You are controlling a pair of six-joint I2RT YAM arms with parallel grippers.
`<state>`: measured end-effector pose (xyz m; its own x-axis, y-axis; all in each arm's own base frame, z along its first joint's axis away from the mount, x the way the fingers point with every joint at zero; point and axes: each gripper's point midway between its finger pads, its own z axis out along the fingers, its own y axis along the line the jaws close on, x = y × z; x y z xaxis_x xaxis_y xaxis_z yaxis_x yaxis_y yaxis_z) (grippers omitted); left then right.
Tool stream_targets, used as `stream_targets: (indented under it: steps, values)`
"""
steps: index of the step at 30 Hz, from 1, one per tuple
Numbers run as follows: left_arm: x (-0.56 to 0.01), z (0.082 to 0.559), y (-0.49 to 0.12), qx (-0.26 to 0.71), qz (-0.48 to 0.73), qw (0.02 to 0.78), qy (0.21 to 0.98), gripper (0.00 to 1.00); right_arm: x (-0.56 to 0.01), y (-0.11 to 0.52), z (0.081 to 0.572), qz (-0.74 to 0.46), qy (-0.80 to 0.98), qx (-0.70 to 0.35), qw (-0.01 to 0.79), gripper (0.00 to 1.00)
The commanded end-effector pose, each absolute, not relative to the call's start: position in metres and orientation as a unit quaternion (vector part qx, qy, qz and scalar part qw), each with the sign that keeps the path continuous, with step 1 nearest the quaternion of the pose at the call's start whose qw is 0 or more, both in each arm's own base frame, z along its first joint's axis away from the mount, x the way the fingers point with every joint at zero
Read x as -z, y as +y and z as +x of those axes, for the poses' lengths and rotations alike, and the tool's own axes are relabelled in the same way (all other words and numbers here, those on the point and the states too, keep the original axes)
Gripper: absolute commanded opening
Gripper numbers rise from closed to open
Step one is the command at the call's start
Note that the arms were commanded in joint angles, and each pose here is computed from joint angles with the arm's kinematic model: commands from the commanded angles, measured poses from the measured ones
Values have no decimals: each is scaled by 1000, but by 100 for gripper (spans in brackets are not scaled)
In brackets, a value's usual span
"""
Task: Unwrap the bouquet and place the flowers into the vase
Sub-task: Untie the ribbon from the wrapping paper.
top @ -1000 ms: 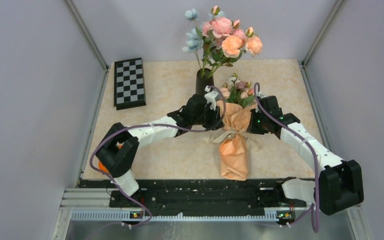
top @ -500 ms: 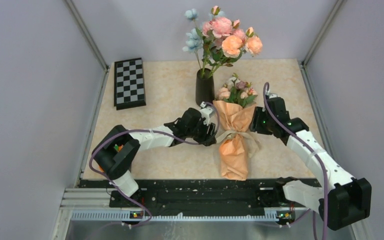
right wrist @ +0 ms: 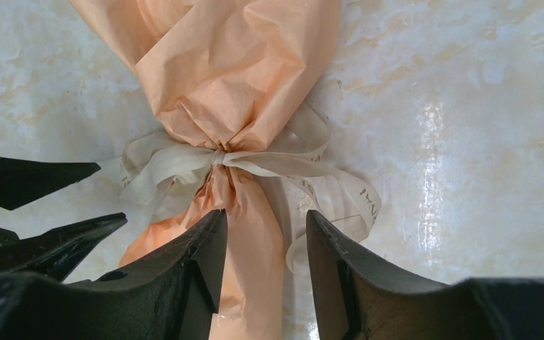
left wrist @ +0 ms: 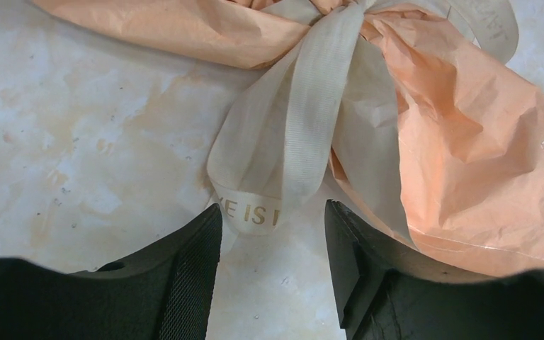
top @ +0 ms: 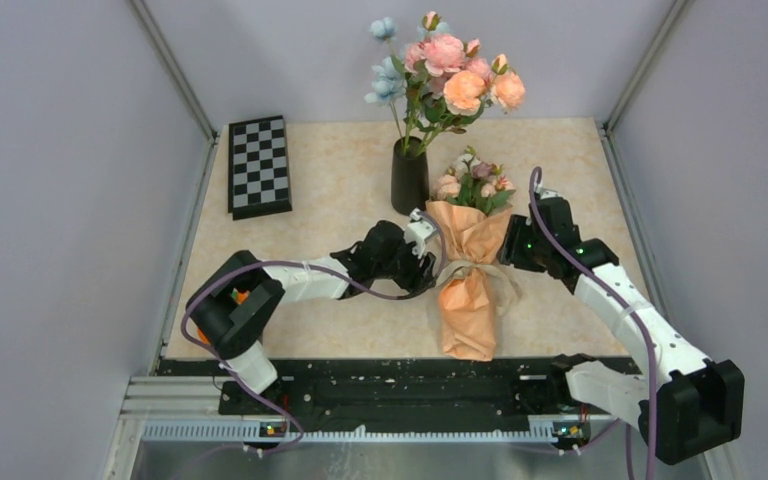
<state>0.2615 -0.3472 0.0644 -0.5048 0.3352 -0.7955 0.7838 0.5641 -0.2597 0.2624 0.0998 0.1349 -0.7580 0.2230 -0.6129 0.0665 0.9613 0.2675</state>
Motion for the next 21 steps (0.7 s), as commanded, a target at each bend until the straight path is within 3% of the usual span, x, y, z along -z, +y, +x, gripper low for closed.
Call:
stream_targets:
  steps: [1,5,14,21]
  values:
    - [-62,258,-360,311,385,375,784,60,-141,106,267,79,923,-129,354,47]
    - [-56,255,-369,312,396,369,781,61,-136,105,265,83,925,-126,348,49]
    - [-51,261,-378,308,393,372,783,50,-131,105,263,88,926,-128,344,50]
    - [-55,266,-384,307,391,386,777,49,-128,106,263,87,926,-130,342,50]
